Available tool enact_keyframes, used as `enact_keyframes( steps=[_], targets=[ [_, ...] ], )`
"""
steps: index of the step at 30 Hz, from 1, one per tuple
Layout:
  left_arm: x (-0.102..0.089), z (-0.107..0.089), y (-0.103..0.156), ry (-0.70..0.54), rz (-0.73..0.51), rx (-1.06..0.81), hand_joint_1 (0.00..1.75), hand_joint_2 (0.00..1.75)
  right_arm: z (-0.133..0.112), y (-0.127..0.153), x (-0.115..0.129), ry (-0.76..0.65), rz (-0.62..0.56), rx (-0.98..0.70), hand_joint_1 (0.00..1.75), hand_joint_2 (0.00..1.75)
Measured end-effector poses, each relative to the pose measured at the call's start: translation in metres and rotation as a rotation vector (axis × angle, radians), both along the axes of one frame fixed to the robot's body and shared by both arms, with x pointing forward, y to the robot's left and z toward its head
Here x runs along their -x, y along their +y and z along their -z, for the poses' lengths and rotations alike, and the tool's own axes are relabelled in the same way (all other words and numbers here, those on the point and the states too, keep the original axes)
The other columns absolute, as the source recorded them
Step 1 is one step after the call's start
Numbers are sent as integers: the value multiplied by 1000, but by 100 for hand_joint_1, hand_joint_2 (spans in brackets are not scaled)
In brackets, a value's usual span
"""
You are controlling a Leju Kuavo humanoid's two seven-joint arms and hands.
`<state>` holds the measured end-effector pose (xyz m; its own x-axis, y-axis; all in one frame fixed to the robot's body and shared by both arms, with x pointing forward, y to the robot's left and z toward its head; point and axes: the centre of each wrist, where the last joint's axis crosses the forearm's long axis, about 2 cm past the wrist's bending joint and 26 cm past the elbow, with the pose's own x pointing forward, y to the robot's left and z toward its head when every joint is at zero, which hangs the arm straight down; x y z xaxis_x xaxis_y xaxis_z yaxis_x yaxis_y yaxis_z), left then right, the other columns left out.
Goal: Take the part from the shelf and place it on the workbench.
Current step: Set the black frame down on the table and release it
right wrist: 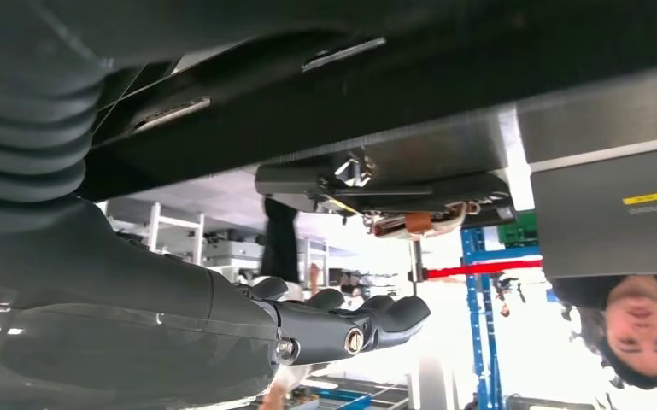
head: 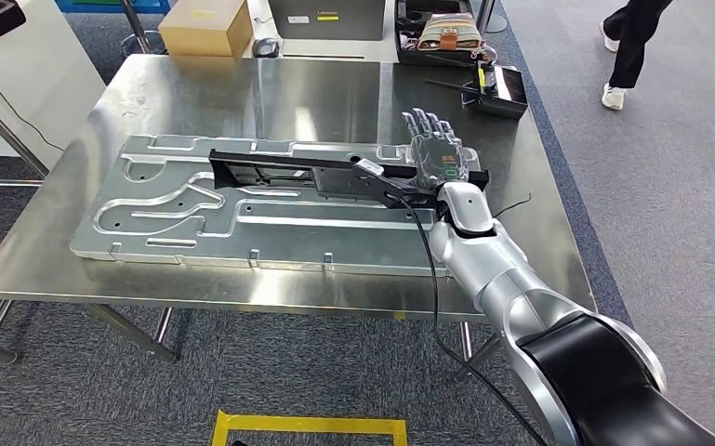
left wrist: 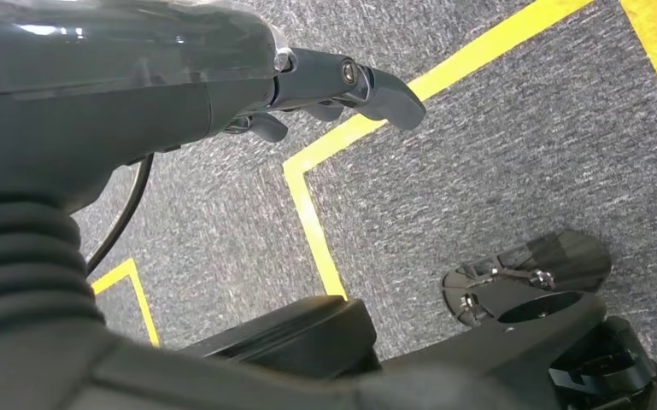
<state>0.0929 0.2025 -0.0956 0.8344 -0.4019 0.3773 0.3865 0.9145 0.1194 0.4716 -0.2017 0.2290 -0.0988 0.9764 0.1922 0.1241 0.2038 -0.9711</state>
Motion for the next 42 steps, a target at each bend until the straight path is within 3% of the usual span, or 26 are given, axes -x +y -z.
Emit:
enact_keyframes(
  steps=[6, 11, 21, 28, 37, 42],
  targets=[
    [1, 0, 0, 9, -4, 7, 0, 0, -12, 0, -4, -21, -25, -44, 0, 0],
    [1, 0, 1, 15, -7, -2, 0, 0, -40, -3, -14, -48, 11, -104, 0, 0],
    [2, 1, 3, 31, -11, -14, 0, 0, -97, -5, -32, 142, 70, -1, 0, 0],
    [4, 1, 3, 36, -14, -16, 0, 0, -95, -2, -31, 180, 58, 29, 0, 0],
    [4, 1, 3, 44, -11, -20, 0, 0, -70, -3, -26, 275, 9, 8, 0, 0],
    [6, 2, 3, 47, -21, -35, 0, 0, -69, -5, -26, 232, -61, -143, 0, 0]
  ],
)
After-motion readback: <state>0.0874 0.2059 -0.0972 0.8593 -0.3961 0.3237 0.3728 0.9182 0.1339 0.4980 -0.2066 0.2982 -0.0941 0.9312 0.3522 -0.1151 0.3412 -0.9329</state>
